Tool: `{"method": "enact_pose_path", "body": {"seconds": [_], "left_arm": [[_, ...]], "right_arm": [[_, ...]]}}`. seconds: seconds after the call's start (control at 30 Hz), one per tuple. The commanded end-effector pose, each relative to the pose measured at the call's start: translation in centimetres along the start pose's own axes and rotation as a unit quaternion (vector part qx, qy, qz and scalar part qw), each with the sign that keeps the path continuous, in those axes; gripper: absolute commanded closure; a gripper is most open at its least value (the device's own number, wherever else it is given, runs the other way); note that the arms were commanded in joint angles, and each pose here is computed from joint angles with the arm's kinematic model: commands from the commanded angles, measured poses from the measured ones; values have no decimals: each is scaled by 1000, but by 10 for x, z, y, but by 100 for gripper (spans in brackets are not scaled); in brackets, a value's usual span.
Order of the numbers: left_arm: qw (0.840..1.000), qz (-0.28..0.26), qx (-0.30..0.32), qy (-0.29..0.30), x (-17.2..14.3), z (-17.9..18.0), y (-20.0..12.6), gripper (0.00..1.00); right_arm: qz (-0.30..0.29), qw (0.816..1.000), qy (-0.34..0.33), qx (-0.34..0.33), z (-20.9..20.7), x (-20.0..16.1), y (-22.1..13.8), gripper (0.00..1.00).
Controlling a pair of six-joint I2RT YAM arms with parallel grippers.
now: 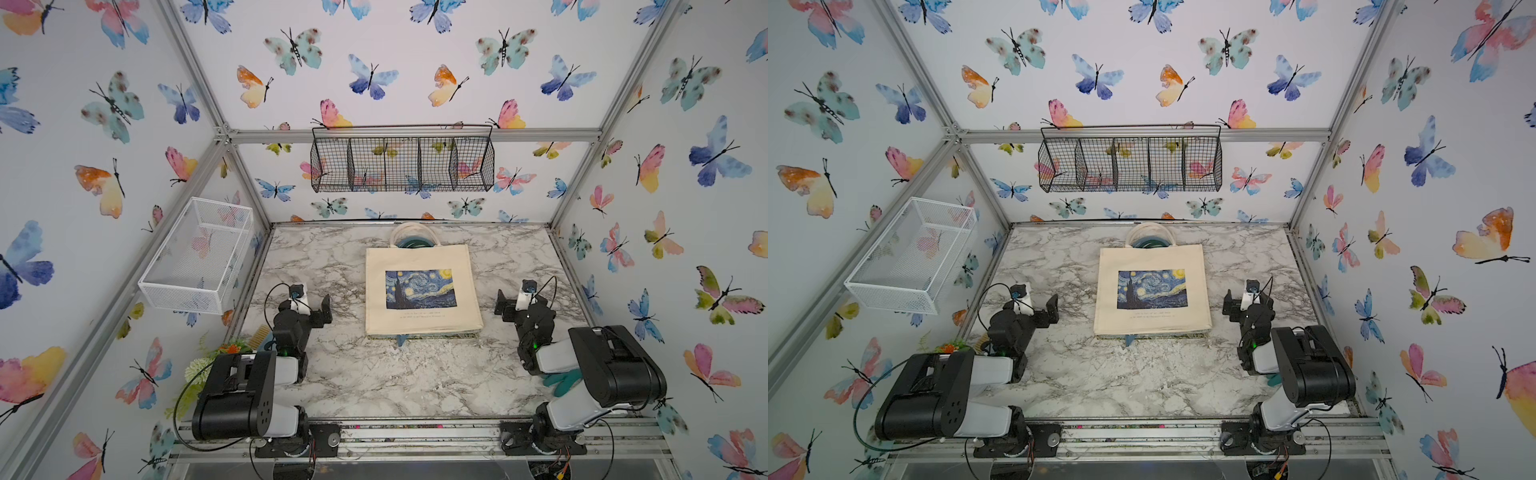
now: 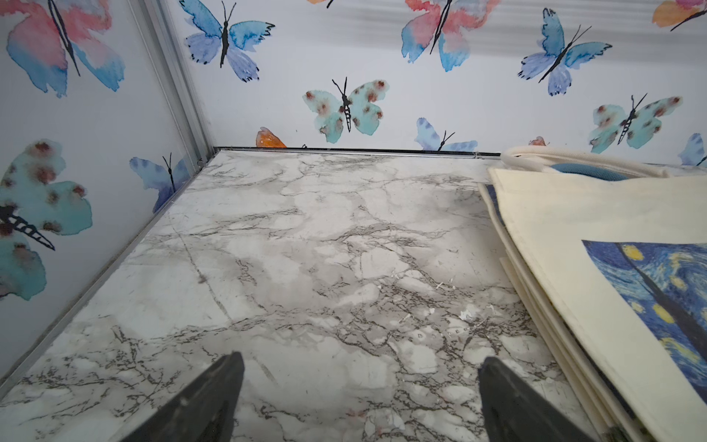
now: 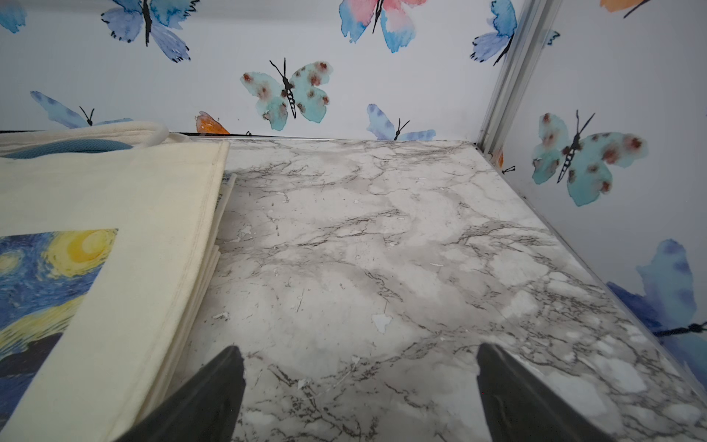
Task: Put away the canvas bag
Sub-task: Reset both arms
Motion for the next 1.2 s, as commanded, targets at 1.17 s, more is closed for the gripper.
{"method": "enact_pose_path", "body": {"seconds": [1.17], "left_arm": [[1000,-1,9,1,3,-1,2,2]], "right_arm": [[-14,1000,1,3,0,7,1,2]]}}
Point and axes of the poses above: each gripper's point midway between its finger pads, its own y axis out along the fingers, its own z axis along the line the jaws close on, x = y × z, the point moved 8 cm from there along -y, back along the fingers, and after that the axes turned 4 degrees about y, right-handed, at the moved point
